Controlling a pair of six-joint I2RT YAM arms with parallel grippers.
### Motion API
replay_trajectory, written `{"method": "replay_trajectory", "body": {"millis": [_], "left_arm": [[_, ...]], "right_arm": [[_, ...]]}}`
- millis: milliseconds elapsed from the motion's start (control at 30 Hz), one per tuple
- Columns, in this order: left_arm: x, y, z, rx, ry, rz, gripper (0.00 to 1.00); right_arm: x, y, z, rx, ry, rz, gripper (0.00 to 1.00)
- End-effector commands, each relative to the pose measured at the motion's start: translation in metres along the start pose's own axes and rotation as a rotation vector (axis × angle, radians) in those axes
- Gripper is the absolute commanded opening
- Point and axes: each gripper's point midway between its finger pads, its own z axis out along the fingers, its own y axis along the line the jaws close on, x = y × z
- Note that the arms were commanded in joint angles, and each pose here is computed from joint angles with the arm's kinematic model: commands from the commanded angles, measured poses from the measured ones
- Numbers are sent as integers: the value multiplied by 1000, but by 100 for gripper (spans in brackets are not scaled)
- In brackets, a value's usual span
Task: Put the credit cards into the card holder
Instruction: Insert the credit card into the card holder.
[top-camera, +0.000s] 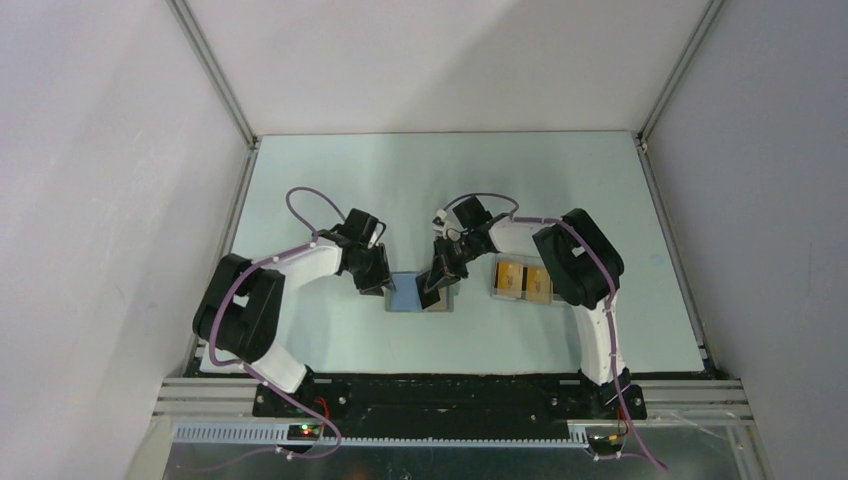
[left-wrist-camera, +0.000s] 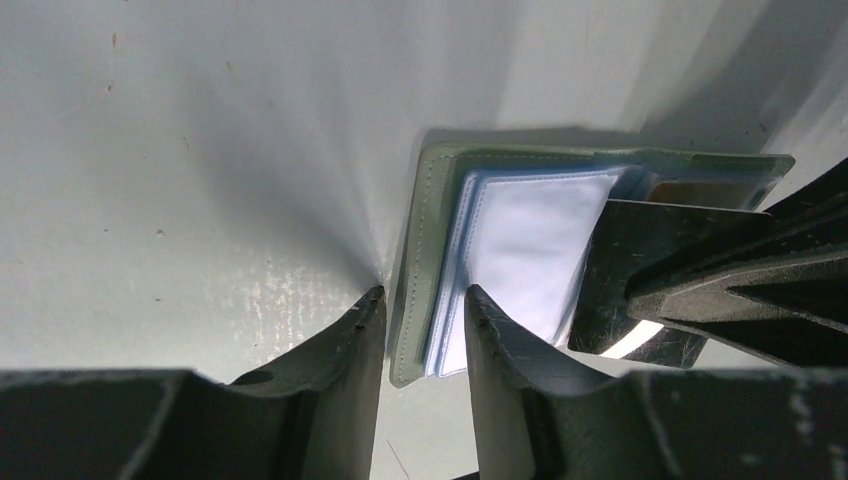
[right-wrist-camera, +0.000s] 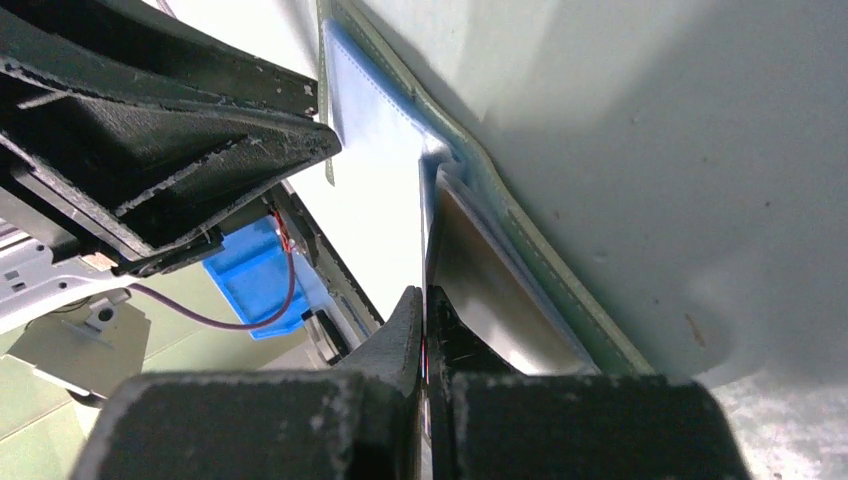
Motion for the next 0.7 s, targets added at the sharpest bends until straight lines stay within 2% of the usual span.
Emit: {"method": "replay_trajectory", "body": {"millis": [0,467,667], "left_arm": [[2,6,6,-35,10,38,40],[4,6,6,-34,19,48,39],[5,5,6,-32,20,49,36]], "right_arm": [[-14,7,4,-49,-9,-26,0],[-18,7,18,-70,-23,-102,0],[-20,7,28,-67,-32,-101,0]]}}
